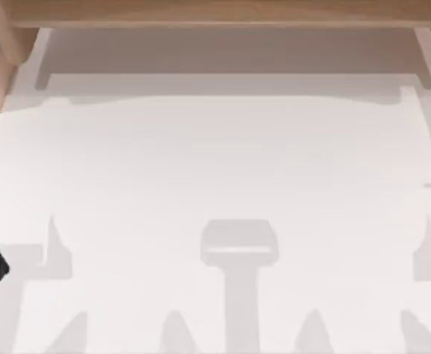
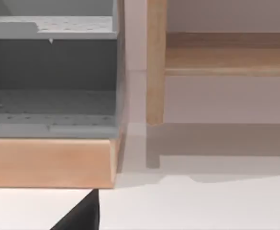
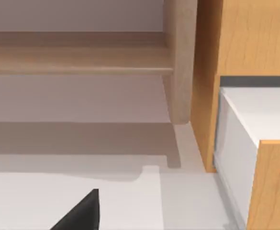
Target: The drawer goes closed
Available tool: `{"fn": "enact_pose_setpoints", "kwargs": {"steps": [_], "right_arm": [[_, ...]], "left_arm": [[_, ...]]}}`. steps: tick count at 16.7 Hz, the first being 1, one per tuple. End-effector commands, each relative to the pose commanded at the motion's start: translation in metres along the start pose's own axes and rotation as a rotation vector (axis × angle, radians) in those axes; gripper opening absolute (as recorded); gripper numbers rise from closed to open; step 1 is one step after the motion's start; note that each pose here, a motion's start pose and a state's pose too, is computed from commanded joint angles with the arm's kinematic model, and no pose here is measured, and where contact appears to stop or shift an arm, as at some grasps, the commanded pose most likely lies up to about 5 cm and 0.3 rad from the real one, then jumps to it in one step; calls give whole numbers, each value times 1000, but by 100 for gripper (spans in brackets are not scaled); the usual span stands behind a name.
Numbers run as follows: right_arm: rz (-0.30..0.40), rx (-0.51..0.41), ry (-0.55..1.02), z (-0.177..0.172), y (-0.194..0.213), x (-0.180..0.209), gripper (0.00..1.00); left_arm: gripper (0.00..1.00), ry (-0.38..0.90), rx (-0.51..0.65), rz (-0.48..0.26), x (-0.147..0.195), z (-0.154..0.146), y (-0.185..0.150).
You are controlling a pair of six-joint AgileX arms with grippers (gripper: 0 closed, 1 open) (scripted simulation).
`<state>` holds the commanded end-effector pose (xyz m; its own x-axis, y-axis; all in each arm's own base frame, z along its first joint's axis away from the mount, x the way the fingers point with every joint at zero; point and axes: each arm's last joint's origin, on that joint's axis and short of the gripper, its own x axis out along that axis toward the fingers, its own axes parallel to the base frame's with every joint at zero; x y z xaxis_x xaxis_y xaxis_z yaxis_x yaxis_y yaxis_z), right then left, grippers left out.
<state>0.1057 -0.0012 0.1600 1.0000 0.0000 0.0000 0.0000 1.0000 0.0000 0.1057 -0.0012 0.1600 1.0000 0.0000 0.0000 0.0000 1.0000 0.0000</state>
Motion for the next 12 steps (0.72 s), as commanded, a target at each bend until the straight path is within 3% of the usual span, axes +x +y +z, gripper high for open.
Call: {"fn": "enact_pose_setpoints", "kwargs": {"steps": [4,12], "right_arm": [[3,0,-11,9,-2,1,100],[-10,-10,-30,88,-43,33,100]], "left_arm": [[100,0,0,0,0,0,0],[100,0,0,0,0,0,0]]}}
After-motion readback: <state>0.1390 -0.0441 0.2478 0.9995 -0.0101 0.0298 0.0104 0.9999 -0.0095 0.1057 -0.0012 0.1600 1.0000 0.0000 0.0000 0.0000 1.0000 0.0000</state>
